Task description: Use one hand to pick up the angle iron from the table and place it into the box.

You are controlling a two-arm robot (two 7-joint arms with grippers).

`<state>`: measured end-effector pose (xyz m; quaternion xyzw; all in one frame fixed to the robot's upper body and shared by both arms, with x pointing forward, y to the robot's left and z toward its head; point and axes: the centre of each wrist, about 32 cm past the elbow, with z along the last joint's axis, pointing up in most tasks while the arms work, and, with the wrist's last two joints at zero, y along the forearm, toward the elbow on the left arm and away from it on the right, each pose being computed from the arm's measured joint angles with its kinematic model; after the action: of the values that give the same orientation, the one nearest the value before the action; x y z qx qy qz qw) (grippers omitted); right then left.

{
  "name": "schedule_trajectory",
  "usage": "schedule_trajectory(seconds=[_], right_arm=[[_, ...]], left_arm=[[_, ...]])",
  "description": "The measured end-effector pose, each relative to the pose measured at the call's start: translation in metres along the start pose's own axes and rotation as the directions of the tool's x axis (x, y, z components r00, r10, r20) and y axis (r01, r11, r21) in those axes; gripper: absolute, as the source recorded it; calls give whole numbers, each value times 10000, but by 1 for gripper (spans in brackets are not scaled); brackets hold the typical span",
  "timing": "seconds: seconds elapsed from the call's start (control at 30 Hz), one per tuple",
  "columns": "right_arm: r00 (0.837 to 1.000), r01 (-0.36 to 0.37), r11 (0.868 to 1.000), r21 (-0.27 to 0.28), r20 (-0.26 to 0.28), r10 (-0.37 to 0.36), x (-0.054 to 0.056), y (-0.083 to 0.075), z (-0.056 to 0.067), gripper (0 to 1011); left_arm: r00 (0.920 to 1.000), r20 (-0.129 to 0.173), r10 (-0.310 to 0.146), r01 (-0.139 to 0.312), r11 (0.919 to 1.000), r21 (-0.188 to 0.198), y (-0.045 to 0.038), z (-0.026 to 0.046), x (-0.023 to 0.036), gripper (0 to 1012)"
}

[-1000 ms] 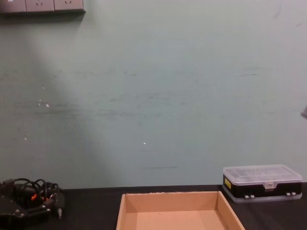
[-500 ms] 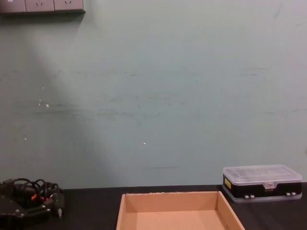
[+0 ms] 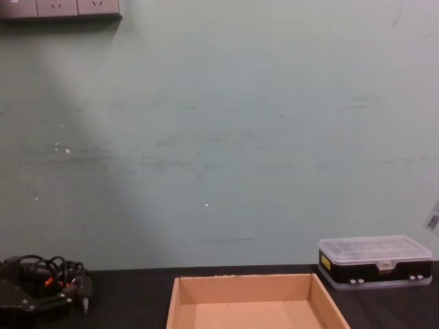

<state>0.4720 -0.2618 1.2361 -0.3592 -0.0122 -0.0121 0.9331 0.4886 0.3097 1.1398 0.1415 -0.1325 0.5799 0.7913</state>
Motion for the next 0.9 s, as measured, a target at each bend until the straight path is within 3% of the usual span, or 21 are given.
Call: schedule_trajectory(seconds=[0.77, 0.9], right_arm=[[9997, -223, 9994, -266, 124, 227, 27, 103, -6, 1003], [9996, -227, 9991, -361, 130, 232, 32, 117, -16, 947]], left_arm=[[10000, 0, 0, 0, 10000, 0, 0, 0, 0, 1000], [10000, 0, -1, 1, 10000, 0, 0, 0, 0, 1000]])
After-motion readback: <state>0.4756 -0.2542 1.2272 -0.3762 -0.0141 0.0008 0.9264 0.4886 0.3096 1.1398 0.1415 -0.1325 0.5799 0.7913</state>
